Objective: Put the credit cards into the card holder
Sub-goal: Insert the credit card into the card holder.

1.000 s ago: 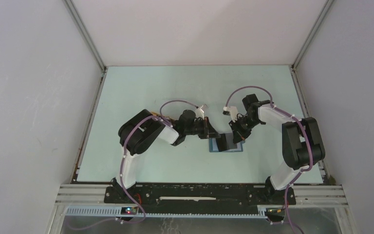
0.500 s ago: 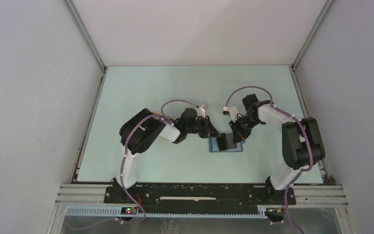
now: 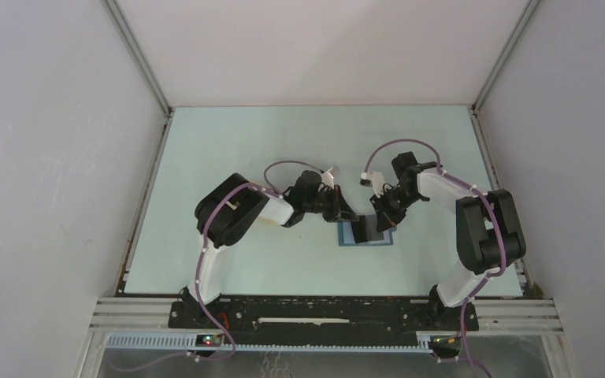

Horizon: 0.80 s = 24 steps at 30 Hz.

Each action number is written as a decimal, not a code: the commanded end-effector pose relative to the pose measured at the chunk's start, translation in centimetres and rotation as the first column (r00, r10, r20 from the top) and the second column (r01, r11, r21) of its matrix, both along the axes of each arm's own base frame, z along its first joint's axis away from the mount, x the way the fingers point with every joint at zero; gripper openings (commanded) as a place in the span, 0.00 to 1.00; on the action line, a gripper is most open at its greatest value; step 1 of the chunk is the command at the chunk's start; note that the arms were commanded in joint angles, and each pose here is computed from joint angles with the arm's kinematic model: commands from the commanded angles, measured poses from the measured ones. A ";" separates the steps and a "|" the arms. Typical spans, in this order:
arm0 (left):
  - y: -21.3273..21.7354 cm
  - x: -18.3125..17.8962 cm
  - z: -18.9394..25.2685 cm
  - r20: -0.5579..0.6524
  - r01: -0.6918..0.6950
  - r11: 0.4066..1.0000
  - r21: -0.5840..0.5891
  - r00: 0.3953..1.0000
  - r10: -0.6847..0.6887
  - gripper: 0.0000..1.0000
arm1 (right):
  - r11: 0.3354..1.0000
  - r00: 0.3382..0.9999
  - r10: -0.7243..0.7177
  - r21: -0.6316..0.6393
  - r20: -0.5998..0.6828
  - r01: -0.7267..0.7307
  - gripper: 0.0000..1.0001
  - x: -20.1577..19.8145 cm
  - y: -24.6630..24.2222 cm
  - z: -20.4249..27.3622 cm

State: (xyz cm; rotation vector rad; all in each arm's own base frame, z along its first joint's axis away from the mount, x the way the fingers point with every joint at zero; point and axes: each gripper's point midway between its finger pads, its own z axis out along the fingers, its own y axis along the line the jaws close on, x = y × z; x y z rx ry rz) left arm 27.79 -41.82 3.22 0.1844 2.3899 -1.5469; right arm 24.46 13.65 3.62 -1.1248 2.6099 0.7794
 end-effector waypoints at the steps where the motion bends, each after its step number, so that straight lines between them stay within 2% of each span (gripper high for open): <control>1: 0.1 0.0 -1.8 -0.044 0.002 0.998 0.060 0.999 0.001 0.00 | 1.000 0.999 0.007 0.008 0.043 -0.007 0.06 0.9 0.5 1.0; 16: -1.0 0.6 -1.8 -0.060 0.021 0.999 0.048 0.998 -0.018 0.01 | 1.000 0.999 0.014 0.006 0.053 -0.014 0.06 1.0 0.7 1.2; 24: -1.3 0.6 -1.8 -0.056 0.024 0.999 0.045 0.998 -0.021 0.07 | 0.997 0.993 0.040 0.062 0.108 -0.047 0.10 1.0 1.6 3.0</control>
